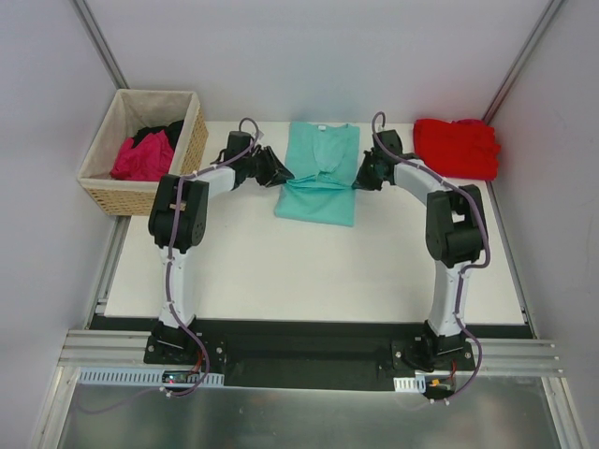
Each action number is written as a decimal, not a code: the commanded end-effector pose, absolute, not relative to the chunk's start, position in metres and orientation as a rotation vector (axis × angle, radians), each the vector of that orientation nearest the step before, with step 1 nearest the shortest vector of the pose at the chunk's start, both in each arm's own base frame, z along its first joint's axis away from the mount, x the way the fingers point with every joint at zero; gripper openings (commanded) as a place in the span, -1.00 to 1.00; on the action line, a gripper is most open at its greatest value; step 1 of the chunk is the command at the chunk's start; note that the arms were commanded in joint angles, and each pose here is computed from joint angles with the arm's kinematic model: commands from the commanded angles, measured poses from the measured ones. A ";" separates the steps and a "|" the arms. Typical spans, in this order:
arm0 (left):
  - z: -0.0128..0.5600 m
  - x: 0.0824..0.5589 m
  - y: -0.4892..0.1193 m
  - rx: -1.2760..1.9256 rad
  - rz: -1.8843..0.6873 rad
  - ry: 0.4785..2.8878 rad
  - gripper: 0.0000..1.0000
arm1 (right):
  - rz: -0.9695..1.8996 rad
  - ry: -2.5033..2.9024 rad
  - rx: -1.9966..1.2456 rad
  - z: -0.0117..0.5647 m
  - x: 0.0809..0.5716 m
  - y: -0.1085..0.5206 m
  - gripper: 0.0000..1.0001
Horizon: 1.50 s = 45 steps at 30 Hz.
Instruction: Fold and stack the t-shirts
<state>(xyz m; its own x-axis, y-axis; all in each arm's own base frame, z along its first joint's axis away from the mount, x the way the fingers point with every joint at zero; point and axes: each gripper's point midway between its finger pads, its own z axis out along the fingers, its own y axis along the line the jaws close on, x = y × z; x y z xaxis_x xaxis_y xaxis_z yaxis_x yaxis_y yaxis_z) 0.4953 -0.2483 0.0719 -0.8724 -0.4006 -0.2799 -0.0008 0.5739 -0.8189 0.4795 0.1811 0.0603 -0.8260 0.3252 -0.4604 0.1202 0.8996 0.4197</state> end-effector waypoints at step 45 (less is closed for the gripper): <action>0.098 0.397 -0.266 -0.264 -1.452 2.296 0.98 | 0.553 2.445 0.145 0.104 0.397 0.214 0.93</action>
